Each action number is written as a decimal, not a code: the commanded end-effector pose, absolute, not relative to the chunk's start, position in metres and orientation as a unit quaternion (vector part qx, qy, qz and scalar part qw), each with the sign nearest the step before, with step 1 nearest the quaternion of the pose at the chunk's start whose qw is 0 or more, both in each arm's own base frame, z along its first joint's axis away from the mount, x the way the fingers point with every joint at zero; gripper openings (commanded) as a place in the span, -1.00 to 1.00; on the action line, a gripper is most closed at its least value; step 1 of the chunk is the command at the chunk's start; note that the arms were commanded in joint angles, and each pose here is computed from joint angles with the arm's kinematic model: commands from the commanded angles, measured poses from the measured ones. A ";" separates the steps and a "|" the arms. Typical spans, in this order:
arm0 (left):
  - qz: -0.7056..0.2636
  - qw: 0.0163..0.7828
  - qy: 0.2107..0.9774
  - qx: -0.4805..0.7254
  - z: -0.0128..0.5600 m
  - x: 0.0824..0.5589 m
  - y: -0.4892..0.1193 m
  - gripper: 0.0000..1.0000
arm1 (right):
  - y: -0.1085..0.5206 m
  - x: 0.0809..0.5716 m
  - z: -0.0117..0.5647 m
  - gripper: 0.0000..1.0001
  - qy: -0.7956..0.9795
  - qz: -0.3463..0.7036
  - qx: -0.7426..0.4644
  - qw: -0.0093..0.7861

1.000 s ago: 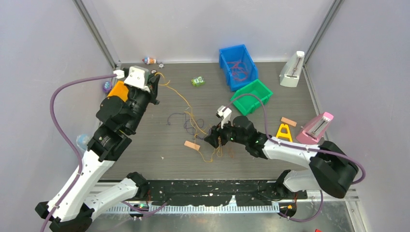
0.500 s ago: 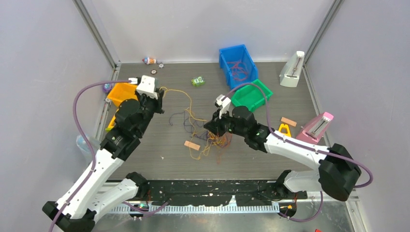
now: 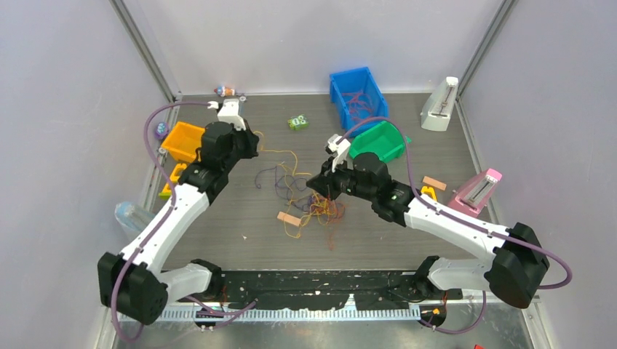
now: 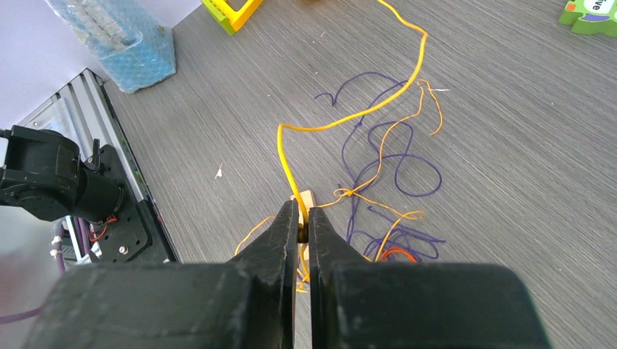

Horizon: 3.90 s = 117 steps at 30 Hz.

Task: Untangle the cables
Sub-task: Untie the cable.

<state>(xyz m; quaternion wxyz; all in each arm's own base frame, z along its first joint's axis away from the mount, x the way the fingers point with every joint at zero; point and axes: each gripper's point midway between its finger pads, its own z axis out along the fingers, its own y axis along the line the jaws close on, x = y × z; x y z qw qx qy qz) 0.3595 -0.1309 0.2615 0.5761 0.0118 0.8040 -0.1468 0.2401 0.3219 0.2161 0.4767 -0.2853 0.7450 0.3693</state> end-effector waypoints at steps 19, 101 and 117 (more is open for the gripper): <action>-0.215 0.585 0.778 -0.081 0.274 0.406 -0.149 0.99 | 0.285 0.309 0.205 -0.89 0.796 0.418 -0.137 0.415; -0.456 0.526 0.674 0.248 0.267 0.271 -0.304 -1.00 | 0.239 0.252 0.148 0.54 0.775 0.415 -0.138 0.457; -0.457 0.522 0.676 0.250 0.281 0.270 -0.302 -1.00 | 0.262 0.252 0.146 0.32 0.752 0.378 -0.189 0.505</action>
